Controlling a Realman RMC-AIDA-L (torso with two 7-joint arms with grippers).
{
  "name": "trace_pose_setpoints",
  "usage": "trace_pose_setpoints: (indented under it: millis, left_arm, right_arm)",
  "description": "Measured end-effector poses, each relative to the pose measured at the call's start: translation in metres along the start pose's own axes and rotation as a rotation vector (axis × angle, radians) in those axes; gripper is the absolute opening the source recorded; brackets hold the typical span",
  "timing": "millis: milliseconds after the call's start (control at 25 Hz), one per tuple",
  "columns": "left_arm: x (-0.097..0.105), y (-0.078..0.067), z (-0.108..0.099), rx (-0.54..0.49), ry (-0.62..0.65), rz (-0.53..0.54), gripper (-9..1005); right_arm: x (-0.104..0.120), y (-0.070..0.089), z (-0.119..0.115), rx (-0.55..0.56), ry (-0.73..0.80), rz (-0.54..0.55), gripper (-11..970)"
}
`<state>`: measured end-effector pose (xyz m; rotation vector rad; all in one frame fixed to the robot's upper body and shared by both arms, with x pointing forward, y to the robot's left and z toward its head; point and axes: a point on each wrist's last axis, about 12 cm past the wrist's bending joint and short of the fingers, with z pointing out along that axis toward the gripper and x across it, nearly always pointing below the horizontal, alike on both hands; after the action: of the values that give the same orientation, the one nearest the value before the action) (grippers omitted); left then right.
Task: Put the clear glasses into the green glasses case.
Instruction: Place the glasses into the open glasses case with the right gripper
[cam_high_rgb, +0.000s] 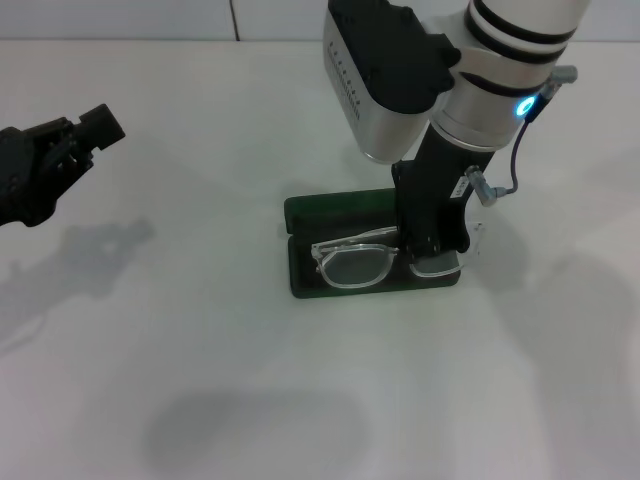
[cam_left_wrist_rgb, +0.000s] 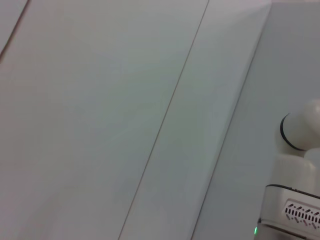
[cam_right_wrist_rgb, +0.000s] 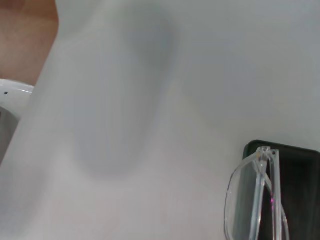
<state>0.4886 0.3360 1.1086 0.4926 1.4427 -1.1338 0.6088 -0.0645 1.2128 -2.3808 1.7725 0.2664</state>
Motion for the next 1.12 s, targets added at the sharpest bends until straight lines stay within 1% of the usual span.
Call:
trace_pose_setpoints:
  millis: [480, 1120]
  left_arm:
    - [0.001, -0.001, -0.001, -0.002, -0.002, 0.007, 57]
    - [0.002, -0.001, 0.000, -0.003, -0.006, 0.017, 56]
  right_arm:
    - [0.008, -0.003, 0.010, 0.030, -0.003, 0.028, 56]
    - [0.012, -0.006, 0.014, 0.055, -0.013, 0.012, 57]
